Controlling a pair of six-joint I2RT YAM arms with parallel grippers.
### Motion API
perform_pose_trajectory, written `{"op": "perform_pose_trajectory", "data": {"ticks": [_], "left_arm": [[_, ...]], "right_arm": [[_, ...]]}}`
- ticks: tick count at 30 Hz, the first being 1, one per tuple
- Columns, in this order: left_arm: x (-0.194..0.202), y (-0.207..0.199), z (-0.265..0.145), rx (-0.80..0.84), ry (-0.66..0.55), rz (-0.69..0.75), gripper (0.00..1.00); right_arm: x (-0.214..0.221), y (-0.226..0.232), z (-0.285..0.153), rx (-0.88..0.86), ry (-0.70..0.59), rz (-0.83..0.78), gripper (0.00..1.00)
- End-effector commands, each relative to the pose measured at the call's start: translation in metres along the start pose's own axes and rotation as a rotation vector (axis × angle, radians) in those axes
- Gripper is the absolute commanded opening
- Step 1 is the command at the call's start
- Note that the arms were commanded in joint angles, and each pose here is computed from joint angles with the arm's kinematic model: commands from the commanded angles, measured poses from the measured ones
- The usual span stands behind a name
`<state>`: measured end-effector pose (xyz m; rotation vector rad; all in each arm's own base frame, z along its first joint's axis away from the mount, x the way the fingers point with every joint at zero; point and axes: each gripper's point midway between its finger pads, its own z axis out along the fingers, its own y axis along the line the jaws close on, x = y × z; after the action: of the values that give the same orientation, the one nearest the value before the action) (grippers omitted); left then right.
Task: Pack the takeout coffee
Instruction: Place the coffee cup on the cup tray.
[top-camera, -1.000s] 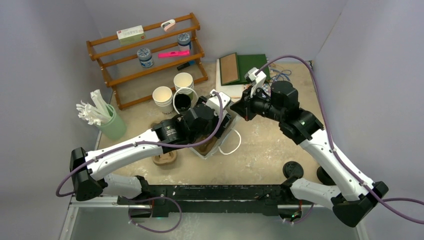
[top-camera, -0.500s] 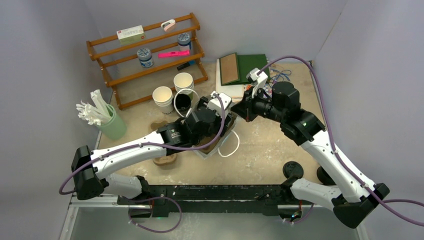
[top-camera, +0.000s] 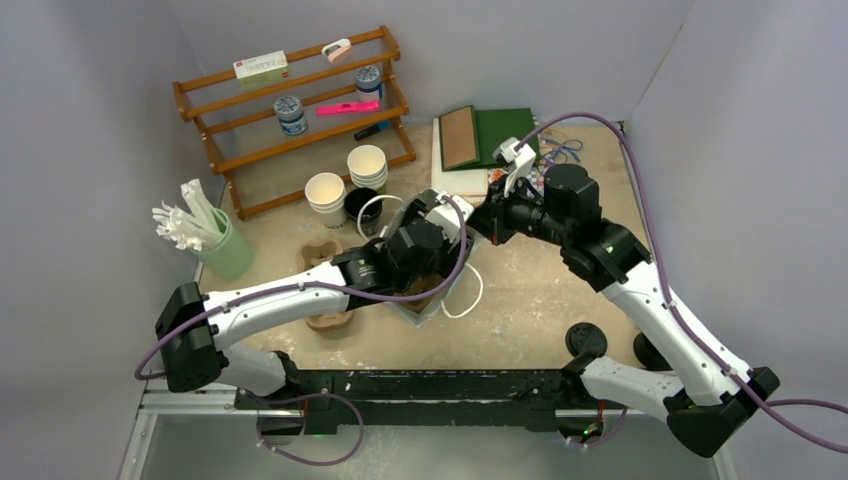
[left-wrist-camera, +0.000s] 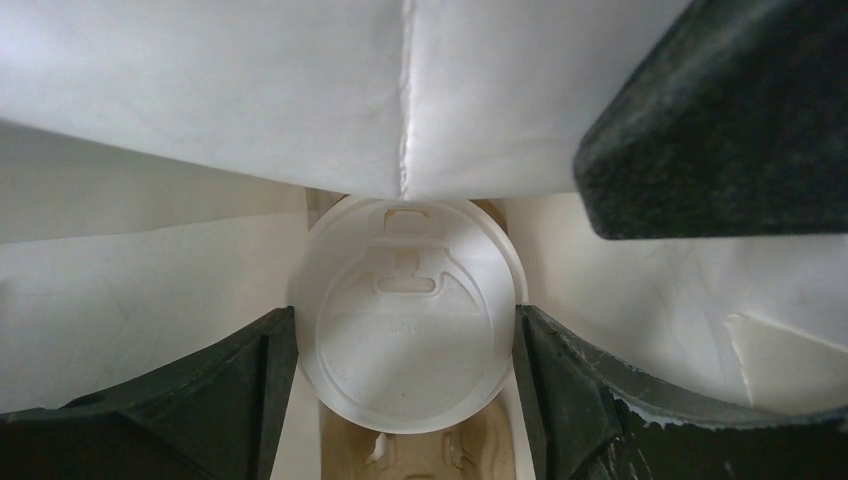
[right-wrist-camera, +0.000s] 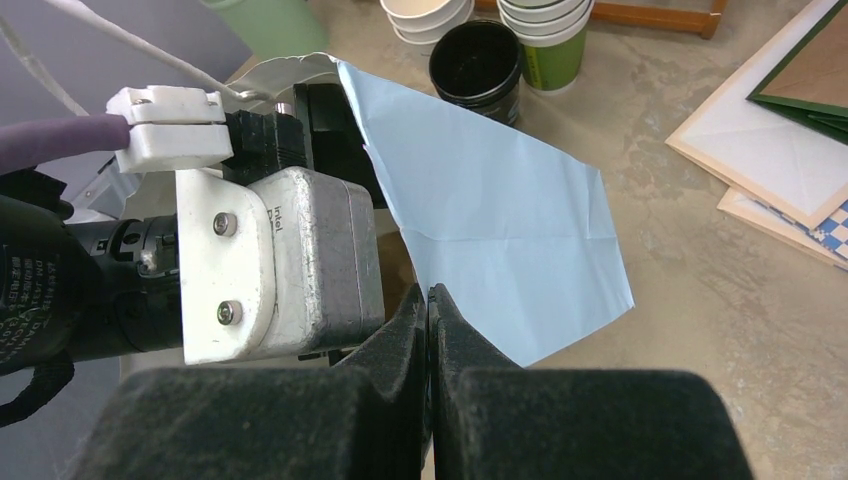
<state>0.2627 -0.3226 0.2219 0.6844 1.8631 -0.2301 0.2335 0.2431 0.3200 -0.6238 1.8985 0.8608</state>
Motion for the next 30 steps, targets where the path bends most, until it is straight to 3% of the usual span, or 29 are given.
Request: {"op": "perform_pose_trajectory", "data": {"ticks": [1, 14, 30], "left_arm": [[-0.004, -0.003, 0.004, 0.002, -0.011, 0.006, 0.38], [0.016, -0.024, 0.019, 0.078, 0.076, 0.030, 0.38], [0.052, -0.040, 0.046, 0.233, 0.235, -0.039, 0.38]], "right_arm": [[-0.007, 0.012, -0.007, -0.045, -0.033, 0.004, 0.00], [0.019, 0.011, -0.007, -0.029, 0.045, 0.113, 0.00], [0.040, -0.014, 0.003, 0.073, 0.060, 0.238, 0.00]]}}
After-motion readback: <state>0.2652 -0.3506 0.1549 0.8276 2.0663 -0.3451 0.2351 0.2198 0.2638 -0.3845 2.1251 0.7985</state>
